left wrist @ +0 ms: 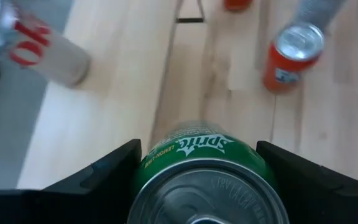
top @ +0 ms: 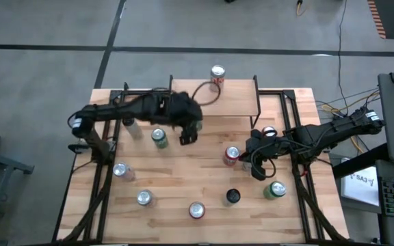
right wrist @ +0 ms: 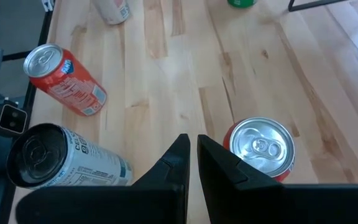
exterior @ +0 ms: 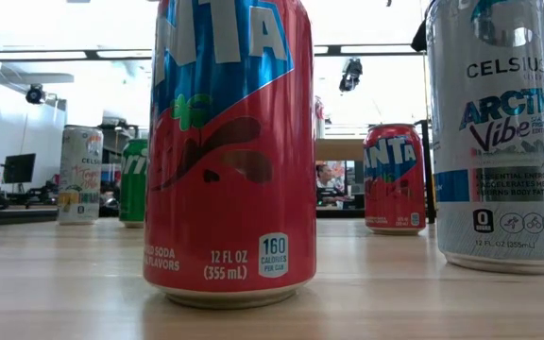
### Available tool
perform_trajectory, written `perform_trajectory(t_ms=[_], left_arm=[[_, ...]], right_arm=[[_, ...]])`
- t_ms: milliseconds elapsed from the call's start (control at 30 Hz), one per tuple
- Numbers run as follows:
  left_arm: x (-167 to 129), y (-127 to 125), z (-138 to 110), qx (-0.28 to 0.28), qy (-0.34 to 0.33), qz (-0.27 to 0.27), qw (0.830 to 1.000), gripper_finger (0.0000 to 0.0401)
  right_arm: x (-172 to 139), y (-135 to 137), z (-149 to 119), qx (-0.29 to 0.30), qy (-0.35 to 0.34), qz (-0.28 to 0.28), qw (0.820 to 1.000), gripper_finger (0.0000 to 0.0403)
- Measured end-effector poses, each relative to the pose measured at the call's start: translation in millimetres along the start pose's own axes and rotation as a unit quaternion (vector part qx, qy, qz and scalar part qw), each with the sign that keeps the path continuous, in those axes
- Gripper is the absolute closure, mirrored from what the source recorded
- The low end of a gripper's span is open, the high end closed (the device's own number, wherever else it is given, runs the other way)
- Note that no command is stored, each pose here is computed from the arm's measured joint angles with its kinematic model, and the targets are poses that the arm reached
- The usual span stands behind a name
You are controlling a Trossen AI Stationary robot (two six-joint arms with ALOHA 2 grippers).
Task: Place canned beverage on shelf
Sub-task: Put the middle green soda can on the shelf
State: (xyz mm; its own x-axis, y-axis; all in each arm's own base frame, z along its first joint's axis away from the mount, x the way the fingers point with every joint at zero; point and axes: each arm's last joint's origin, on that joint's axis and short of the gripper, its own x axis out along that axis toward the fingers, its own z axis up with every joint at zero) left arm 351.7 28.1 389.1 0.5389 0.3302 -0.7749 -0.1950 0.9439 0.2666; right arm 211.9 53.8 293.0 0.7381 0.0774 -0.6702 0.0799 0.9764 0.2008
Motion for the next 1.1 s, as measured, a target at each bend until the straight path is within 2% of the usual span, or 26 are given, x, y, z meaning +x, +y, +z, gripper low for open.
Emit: perform_trajectory(t_ms=[200,467,700,933,1100], left_arm=[[4.0,38.9,16.1,-0.006,0.018,0.023,1.000,0.0117],[41.1,81.3,20.2,-0.003,0.097,0.020,0.995,0.0116],[65.8,89.3,12.4,0.012,0.148,0.014,0.989,0.0116],[72.4,93.7,11.3,0.017,0.152,0.012,0.988,0.0115],[74.4,102.1,10.6,0.003,0.137,-0.019,0.990,0.0115]], right_arm=[[0.0,-0.4,0.2,0.000,-0.003,-0.007,1.000,0.0381],[0.1,-0.4,0.1,0.000,-0.003,-0.007,1.000,0.0380],[0.1,-0.7,0.3,0.000,-0.005,-0.013,1.000,0.0381],[0.0,-1.1,0.4,0.000,-0.008,-0.019,1.000,0.0381],[0.0,-1.1,0.4,0.000,-0.008,-0.019,1.000,0.0381]])
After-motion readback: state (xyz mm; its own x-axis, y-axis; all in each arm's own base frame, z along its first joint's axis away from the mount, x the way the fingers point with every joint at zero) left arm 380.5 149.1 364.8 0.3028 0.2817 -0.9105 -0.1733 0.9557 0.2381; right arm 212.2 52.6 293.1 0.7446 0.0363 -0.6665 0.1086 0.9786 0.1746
